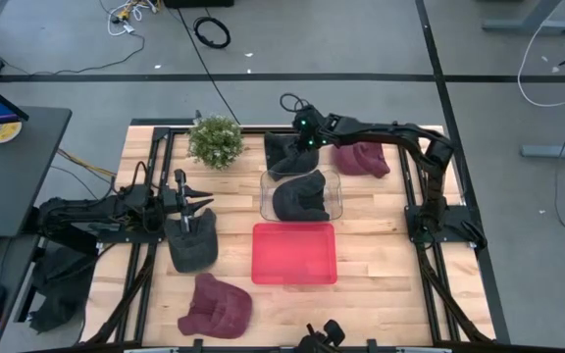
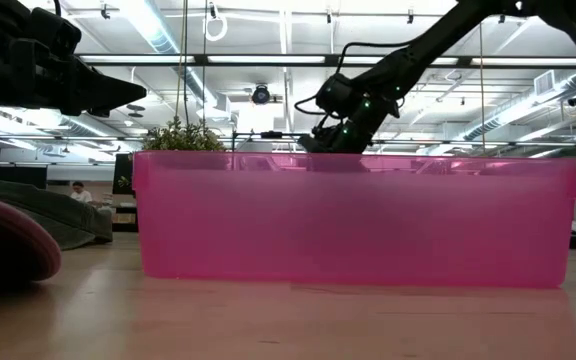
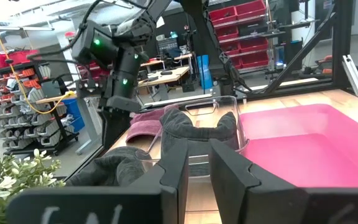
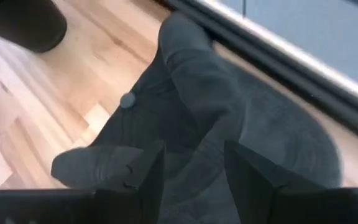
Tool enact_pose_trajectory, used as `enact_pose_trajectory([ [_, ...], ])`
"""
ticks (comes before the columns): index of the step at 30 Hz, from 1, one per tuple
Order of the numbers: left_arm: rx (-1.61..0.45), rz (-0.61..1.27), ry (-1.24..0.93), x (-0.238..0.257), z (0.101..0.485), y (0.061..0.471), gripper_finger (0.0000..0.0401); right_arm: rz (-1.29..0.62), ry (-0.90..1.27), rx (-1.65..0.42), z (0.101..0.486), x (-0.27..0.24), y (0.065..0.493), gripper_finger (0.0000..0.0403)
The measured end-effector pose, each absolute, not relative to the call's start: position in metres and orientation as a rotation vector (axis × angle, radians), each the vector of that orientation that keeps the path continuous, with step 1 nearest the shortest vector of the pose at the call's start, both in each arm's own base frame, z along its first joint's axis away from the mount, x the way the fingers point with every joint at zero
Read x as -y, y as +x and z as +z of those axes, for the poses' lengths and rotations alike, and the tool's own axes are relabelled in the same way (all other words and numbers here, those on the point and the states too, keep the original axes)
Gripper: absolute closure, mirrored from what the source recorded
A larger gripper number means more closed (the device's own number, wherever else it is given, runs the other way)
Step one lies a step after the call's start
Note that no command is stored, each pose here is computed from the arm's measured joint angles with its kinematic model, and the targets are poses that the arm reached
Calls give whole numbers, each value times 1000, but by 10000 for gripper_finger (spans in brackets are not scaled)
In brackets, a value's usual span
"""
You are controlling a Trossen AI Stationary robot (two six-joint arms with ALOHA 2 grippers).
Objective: Pick & Place hat
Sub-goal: Put the top black cap into the transparent bin
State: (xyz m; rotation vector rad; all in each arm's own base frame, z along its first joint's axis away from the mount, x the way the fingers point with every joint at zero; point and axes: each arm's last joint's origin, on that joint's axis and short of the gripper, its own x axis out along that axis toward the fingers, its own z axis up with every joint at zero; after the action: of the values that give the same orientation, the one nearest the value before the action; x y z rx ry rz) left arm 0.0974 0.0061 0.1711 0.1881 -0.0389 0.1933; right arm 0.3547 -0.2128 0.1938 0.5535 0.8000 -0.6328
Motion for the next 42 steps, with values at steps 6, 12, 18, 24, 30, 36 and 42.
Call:
enact_pose_trajectory([
  [6, 39, 193, 188, -6, 171, 97, 334, -615, 577, -832, 180, 215, 357, 236],
  [12, 38, 193, 188, -6, 171, 97, 334, -632, 588, -859, 168, 220, 356, 236],
  [18, 39, 193, 188, -6, 171, 97, 334, -643, 589, -865, 167, 224, 354, 236],
  [24, 39, 193, 188, -6, 171, 97, 334, -639, 585, -862, 166, 225, 354, 246],
  [30, 39, 193, 188, -6, 171, 97, 334, -624, 566, -855, 166, 225, 355, 261],
  [36, 38, 193, 189, -6, 171, 97, 334, -620, 561, -859, 166, 225, 355, 274],
  [42, 38, 193, 189, -6, 171, 97, 334, -617, 559, -865, 166, 225, 355, 280],
])
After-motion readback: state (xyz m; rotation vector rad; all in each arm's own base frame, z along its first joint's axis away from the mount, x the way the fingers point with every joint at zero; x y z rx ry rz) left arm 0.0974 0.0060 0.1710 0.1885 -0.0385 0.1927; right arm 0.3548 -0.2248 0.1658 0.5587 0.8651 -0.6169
